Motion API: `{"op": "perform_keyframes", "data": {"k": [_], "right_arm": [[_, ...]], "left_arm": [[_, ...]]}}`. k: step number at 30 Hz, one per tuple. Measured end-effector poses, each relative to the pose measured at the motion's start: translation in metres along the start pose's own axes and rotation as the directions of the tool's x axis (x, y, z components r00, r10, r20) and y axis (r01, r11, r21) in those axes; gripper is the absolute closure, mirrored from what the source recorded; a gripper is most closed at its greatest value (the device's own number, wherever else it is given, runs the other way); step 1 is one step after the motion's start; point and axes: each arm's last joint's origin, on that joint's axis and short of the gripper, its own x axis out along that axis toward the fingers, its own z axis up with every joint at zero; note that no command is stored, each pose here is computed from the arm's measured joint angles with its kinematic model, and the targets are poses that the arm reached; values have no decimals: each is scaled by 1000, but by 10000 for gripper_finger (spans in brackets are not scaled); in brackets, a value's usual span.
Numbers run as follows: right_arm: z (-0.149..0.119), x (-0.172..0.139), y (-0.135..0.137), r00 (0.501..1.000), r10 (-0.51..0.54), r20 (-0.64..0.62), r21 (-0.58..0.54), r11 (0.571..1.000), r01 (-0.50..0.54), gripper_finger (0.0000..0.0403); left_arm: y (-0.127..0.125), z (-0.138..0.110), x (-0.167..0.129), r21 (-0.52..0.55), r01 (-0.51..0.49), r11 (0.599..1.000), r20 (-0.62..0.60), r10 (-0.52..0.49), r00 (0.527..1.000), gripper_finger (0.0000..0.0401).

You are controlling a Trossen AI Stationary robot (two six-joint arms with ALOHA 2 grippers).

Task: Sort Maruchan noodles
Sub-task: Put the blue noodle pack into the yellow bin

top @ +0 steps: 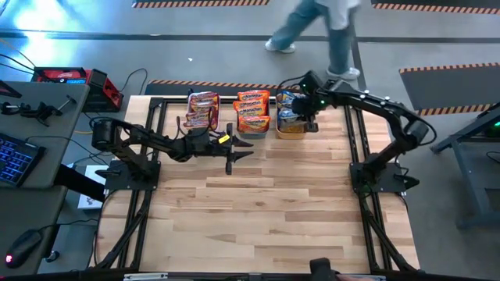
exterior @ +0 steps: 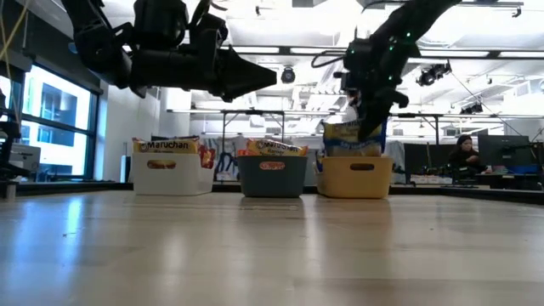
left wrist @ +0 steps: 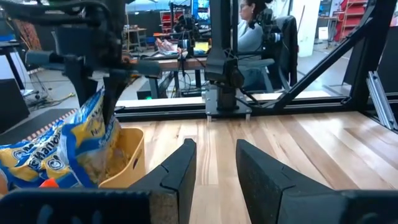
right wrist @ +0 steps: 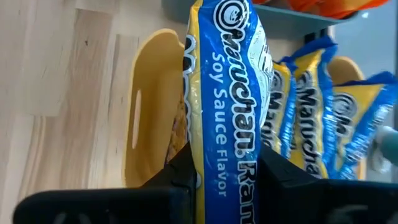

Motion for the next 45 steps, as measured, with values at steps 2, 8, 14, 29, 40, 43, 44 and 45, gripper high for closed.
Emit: {"op": "perform_keyframes", "data": {"k": [2,8,14,29,40,43,44,45], "right_arm": [[0,6,-1,1000,17,-7,5,1000,-17,335],[2,10,1,998,65,22,43,997,-66,335],[1,16,2,994,108,33,86,990,-110,335],[1,40,0,992,116,-40,174,979,-108,302],[7,41,8,990,47,-131,179,984,-23,182],[12,33,11,989,41,-142,160,987,-18,169],[15,28,11,989,39,-141,152,988,-17,167],[18,23,11,990,39,-138,148,989,-18,166]], "left_arm": [[0,0,0,0,0,1000,0,0,1000,300],[0,-1,0,-1,0,1000,-10,0,1000,300],[1,-2,0,-3,-5,1000,-22,4,1000,300],[2,-3,0,-22,-7,1000,-30,6,1000,300],[2,-3,0,-33,-5,999,-31,4,1000,300],[2,-3,0,-32,-5,999,-30,4,1000,300],[2,-3,0,-32,-5,999,-30,4,1000,300],[2,-3,0,-32,-5,999,-31,4,1000,300]]}}
